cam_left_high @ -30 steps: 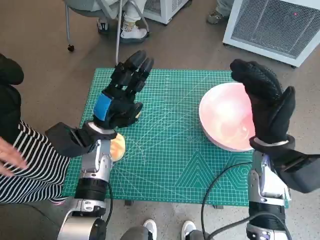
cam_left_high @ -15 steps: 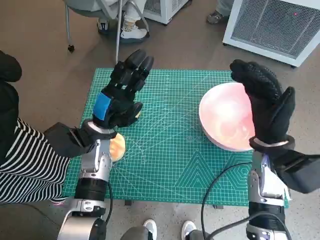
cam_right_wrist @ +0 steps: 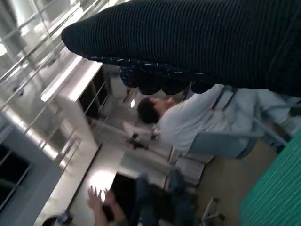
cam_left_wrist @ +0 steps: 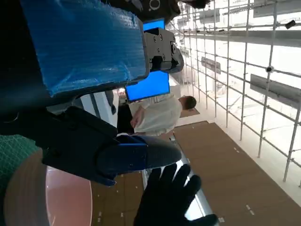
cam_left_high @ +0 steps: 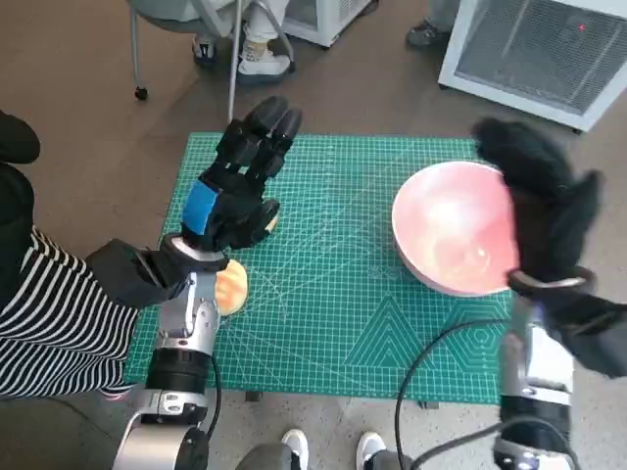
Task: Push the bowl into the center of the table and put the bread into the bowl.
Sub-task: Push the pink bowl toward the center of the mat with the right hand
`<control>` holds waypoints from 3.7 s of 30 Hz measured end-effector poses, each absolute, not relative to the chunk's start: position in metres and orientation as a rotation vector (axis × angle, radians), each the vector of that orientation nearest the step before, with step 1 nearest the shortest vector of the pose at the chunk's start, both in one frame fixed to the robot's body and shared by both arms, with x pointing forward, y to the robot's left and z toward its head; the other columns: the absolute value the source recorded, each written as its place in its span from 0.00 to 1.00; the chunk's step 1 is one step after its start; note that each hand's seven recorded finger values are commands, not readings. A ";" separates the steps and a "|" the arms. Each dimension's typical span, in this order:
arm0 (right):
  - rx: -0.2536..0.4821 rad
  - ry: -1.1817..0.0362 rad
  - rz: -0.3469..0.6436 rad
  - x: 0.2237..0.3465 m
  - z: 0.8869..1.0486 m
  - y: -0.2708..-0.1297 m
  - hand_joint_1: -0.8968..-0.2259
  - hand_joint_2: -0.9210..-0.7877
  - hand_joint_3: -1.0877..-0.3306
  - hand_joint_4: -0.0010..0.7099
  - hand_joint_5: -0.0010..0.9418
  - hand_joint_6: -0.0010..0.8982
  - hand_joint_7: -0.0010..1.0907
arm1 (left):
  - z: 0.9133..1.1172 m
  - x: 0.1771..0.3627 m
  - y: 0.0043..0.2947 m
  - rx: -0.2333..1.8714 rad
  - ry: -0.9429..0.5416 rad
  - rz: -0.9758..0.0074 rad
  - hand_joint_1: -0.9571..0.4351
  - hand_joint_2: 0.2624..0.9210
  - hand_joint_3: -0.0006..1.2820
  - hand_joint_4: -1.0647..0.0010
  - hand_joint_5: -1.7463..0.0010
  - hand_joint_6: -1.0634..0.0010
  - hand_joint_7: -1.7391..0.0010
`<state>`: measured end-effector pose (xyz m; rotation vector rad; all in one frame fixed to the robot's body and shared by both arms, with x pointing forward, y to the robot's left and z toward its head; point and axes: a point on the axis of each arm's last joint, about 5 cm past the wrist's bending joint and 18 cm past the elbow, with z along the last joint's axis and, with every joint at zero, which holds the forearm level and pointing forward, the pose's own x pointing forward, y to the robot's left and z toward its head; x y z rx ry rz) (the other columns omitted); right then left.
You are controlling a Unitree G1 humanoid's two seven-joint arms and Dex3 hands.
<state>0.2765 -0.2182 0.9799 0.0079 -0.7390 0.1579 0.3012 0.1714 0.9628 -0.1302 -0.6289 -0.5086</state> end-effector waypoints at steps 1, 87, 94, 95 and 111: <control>0.001 -0.732 0.137 0.277 0.979 -0.223 0.33 0.00 0.38 0.25 0.00 0.13 0.33 | 0.963 0.301 0.172 -0.129 -0.628 -0.507 0.20 1.00 0.32 0.94 1.00 1.00 0.75; 0.380 -0.001 -0.024 0.318 0.897 -0.173 0.47 0.00 0.22 0.19 0.01 0.15 0.16 | 0.948 0.292 0.192 -0.109 -0.590 -0.420 0.19 1.00 0.29 0.92 1.00 0.95 0.80; 0.354 0.025 0.023 0.318 0.896 -0.163 0.45 0.00 0.26 0.19 0.00 0.15 0.15 | 0.948 0.292 0.192 -0.110 -0.592 -0.415 0.19 1.00 0.29 0.92 1.00 0.94 0.80; 0.344 0.026 0.030 0.319 0.897 -0.163 0.45 0.00 0.26 0.19 0.00 0.15 0.15 | 0.948 0.292 0.192 -0.111 -0.591 -0.413 0.19 1.00 0.29 0.92 1.00 0.94 0.80; 0.271 -0.038 0.013 0.322 0.909 -0.183 0.44 0.00 0.25 0.20 0.00 0.18 0.14 | 0.947 0.292 0.188 -0.125 -0.590 -0.417 0.19 1.00 0.29 0.92 1.00 0.94 0.81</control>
